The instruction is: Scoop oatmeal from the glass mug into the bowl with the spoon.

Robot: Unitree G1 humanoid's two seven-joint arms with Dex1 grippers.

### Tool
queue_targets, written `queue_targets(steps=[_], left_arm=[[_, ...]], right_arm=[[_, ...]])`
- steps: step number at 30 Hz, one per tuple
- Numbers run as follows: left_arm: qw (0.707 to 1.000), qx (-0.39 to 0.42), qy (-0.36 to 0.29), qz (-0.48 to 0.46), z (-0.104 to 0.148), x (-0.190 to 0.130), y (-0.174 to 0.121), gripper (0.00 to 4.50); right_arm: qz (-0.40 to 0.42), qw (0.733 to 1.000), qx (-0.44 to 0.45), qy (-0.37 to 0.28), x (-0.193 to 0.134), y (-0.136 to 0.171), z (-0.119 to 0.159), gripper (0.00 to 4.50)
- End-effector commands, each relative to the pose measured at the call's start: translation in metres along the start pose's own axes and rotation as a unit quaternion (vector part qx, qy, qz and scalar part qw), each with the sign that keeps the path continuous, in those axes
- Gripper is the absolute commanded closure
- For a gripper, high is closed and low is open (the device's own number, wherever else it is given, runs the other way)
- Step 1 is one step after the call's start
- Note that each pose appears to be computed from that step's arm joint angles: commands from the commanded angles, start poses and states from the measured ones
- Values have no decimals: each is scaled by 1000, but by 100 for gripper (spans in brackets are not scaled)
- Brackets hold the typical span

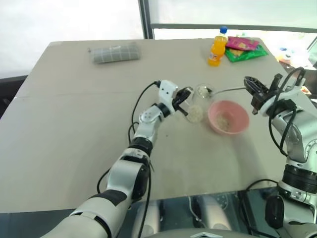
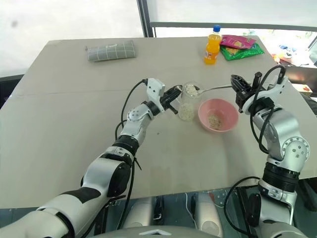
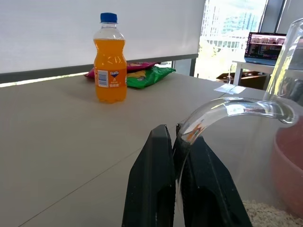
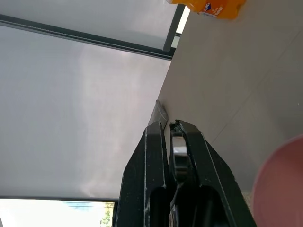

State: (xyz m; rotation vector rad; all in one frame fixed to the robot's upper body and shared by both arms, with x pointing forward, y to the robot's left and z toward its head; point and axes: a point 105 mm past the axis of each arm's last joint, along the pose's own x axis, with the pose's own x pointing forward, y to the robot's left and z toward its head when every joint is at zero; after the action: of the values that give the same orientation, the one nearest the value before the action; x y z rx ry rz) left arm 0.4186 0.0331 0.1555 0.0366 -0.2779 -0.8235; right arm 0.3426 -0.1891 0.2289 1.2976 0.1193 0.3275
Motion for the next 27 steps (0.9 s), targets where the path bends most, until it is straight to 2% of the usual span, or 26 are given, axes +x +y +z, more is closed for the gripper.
queue_targets(steps=[1,13,22,27], left_arm=[[999,12,-40,8,19,2,6,447],[999,11,-33,9,15,-1,8,447],[999,21,-15,26,11,-13,25,447],[999,24,-13,32,11,-17,30,447]], right_arm=[[10,1000,-9,-16,-6,8,8,450],[12,999,-25,-41,-25,14,24,450],[-11,995,-38,-90,-50,5,49,450],[-59,989,-107,-82,-55,-8,54,450]])
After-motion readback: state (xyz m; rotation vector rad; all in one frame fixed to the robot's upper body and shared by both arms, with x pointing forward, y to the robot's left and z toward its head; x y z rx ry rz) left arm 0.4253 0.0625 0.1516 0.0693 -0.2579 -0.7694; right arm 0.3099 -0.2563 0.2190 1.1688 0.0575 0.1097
